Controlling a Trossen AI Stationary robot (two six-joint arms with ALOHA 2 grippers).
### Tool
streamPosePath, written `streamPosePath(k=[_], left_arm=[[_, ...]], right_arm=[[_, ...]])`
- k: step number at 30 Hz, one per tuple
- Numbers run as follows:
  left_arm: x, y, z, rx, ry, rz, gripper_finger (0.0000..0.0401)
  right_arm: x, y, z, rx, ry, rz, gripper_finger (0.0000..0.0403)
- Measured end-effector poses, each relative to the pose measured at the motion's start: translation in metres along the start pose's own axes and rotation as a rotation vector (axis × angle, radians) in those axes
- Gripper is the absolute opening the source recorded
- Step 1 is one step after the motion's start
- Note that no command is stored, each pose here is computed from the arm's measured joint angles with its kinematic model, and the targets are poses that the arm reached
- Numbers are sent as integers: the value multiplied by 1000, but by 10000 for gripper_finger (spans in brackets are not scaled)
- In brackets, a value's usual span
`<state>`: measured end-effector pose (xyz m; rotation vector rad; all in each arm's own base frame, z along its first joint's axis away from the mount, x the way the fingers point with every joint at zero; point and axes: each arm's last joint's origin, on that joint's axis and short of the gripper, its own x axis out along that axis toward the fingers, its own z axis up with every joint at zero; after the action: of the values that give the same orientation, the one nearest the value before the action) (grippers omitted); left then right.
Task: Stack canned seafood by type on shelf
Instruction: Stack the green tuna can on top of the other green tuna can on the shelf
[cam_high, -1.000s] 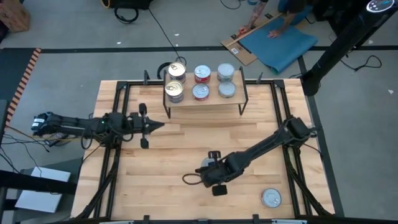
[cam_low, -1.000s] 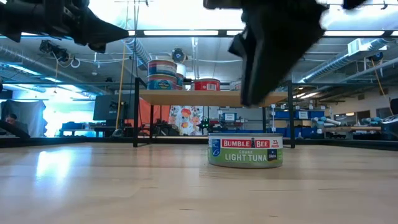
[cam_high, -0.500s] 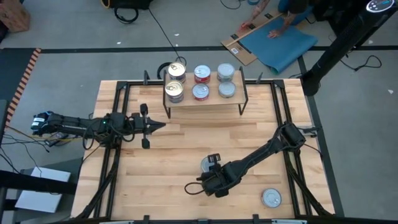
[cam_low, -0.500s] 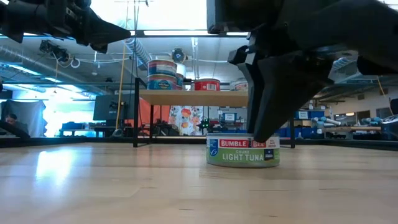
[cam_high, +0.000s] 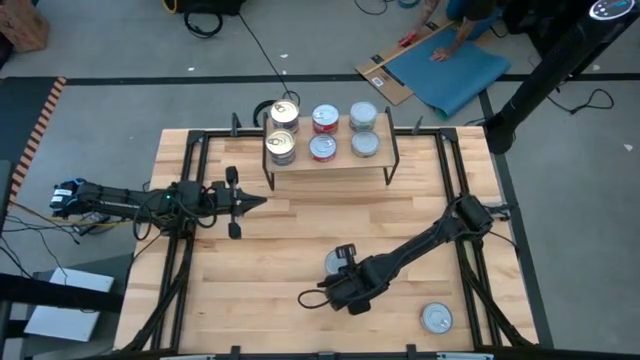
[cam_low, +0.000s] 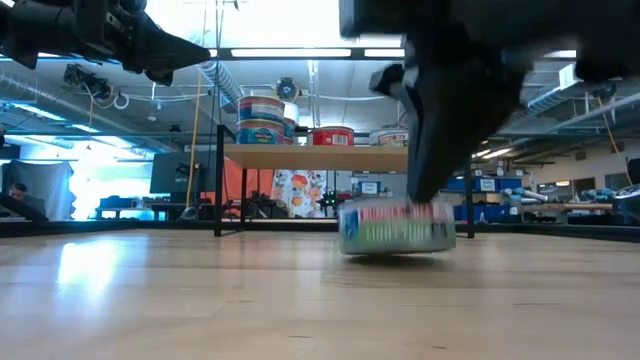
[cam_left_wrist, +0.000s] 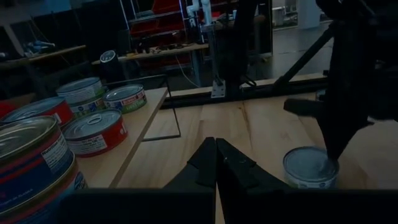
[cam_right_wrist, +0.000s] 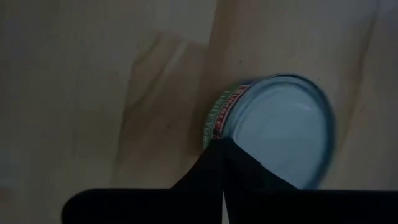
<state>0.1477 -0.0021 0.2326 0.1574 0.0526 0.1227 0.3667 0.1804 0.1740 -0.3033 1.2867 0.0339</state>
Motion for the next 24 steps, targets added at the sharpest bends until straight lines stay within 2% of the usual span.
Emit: streamPosePath(k=[7,11,17,24], left_arm=[[0,0,0,0,0,0,6],[0,0,0,0,-1,0,6],[0,0,0,0,-1,1,6],[0,0,0,-1,-3,1,6]], right_arm=[[-33,-22,4,105,-74,73,3],[-45,-41,6,249,-92,149,2],[-44,-65,9,489,-46,275,2],[-39,-83,11,527,-20,394,2]])
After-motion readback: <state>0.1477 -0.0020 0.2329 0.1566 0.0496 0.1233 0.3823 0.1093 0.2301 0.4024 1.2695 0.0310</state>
